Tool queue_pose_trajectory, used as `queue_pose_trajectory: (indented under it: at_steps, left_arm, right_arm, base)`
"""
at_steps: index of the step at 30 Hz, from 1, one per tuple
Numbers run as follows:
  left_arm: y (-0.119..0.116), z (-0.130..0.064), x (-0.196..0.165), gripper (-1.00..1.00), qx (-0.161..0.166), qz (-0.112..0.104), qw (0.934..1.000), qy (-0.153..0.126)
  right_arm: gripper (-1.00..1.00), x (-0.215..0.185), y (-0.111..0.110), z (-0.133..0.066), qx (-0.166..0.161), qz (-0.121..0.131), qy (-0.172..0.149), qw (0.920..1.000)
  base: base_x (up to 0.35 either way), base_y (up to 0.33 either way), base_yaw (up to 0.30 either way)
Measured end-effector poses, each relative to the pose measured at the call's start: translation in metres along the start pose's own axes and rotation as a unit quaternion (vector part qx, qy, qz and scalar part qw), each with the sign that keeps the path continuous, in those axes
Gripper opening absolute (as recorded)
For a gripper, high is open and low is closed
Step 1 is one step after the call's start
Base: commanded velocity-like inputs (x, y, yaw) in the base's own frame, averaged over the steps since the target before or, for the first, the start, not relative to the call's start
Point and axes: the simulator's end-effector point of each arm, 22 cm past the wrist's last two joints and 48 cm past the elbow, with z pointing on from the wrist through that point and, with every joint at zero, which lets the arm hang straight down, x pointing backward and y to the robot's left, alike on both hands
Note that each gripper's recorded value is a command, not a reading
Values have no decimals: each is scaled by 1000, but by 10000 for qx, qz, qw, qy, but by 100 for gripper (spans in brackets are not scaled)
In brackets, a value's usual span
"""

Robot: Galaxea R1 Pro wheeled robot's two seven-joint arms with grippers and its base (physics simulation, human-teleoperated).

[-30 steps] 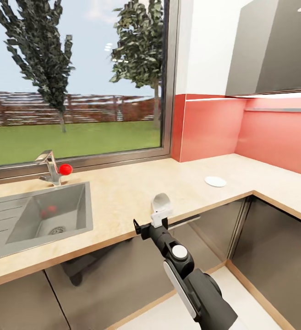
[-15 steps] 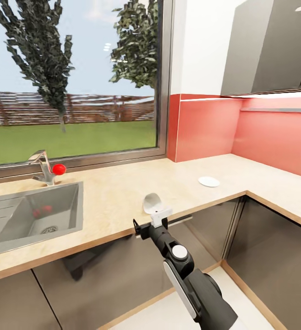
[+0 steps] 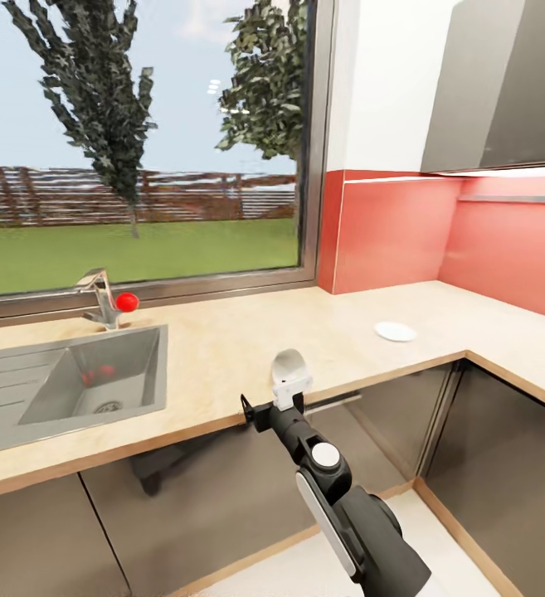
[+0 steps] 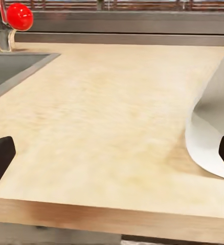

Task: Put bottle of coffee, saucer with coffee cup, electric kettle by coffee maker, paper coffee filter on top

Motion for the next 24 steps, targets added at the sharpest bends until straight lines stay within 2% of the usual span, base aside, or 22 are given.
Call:
queue_pose_trajectory:
  at_steps: [10, 18, 20, 21, 24]
  left_arm:
    - [-1, 0, 0, 100, 6, 14, 10000, 4]
    - [0, 0, 0, 100, 0, -7, 10000, -3]
    - [1, 0, -1, 100, -6, -12, 10000, -5]
    - [2, 0, -1, 100, -10, -15, 10000, -8]
    - [2, 0, -1, 100, -7, -13, 10000, -7]
  right_arm:
    - [100, 0, -4, 0, 105, 1, -4, 9999]
    - [100, -1, -4, 0, 126, 4, -20, 9999]
    - [100, -1, -15, -1, 371, 6, -22, 9993]
    - [100, -1, -28, -2, 682, 12, -19, 9977]
    - [100, 0, -34, -3, 832, 37, -6, 9965]
  base:
    - [-100, -247, 35]
    - [-9, -27, -43]
    - [77, 72, -3]
    - [90, 82, -2]
    - [39, 36, -1]
